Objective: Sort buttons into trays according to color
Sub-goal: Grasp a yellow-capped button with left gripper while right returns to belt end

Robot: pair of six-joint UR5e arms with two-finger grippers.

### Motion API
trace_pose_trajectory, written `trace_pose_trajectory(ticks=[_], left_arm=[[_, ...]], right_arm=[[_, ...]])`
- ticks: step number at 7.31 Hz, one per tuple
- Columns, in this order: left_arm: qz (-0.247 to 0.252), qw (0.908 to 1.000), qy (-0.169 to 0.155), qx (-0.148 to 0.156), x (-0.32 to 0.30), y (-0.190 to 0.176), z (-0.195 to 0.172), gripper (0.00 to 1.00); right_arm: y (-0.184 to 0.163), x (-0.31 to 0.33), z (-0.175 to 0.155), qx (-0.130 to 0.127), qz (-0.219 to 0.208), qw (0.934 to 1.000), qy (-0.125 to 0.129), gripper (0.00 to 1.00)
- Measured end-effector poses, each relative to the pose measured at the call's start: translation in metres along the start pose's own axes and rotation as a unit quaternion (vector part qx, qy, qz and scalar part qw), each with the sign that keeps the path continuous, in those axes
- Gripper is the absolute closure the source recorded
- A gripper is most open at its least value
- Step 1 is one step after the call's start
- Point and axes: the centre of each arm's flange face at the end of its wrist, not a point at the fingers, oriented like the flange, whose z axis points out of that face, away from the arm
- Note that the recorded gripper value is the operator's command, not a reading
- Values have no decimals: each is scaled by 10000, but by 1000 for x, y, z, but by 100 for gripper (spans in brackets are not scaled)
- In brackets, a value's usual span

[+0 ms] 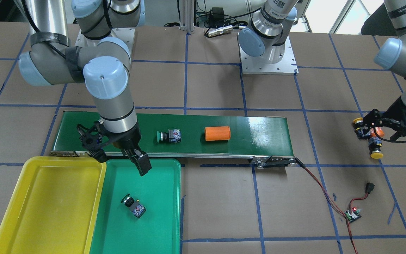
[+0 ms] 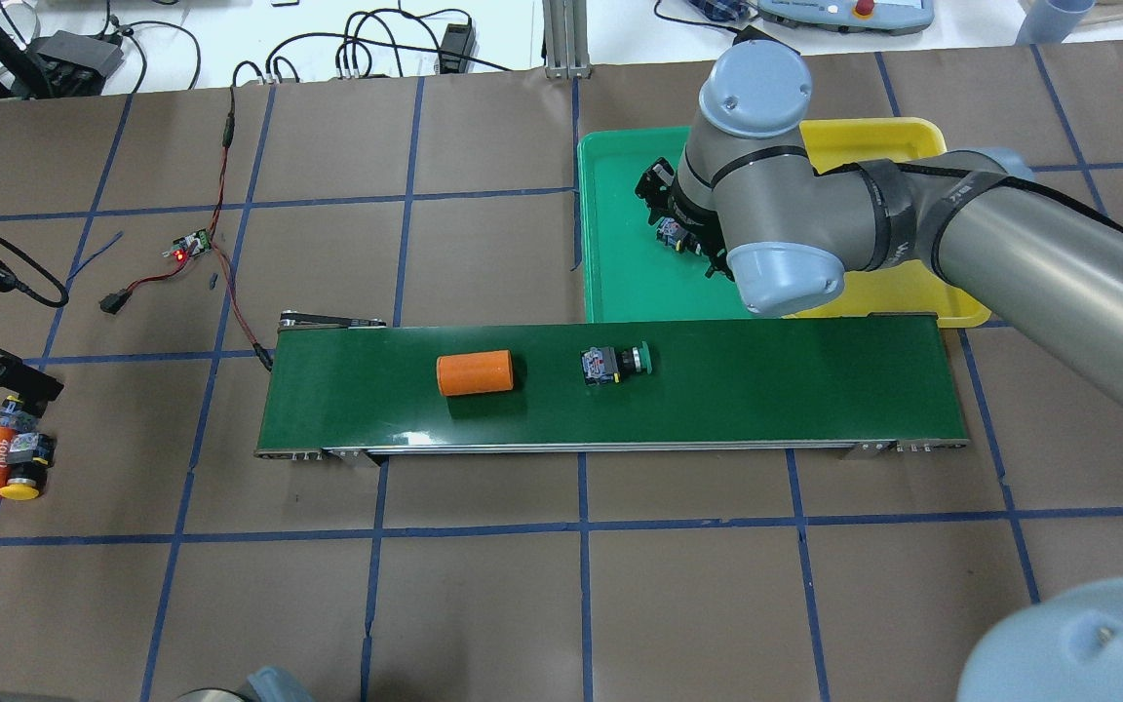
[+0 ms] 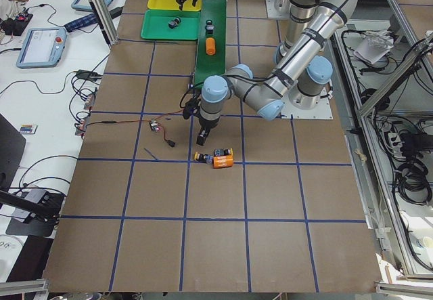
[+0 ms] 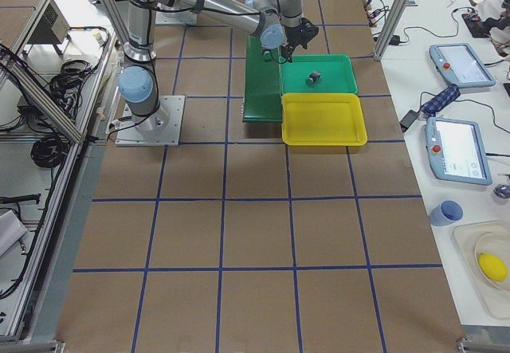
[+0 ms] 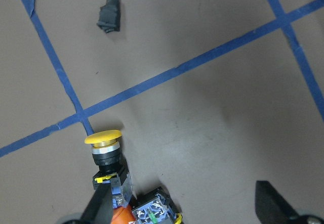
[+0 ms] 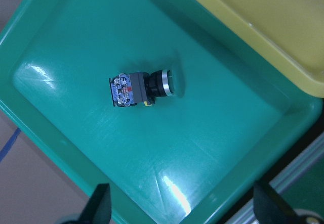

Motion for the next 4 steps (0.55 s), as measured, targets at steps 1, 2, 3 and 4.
trace_pose_trajectory(ticks=[1, 2, 3, 4], left_arm=[[-134, 9998, 124, 3, -20, 0, 18, 8], [-255, 9993, 266, -48, -32, 3, 39, 8], [-325, 9988, 363, -100, -39, 6, 56, 17], [-372, 9984, 396, -135, -45, 11, 67, 35]], right_arm=[[2, 9, -20, 5, 335, 9993, 158, 0], [5, 18, -38, -36, 844, 9959, 320, 0], [8, 26, -49, -105, 1286, 9904, 492, 0], [11, 32, -55, -165, 1651, 9840, 649, 0]])
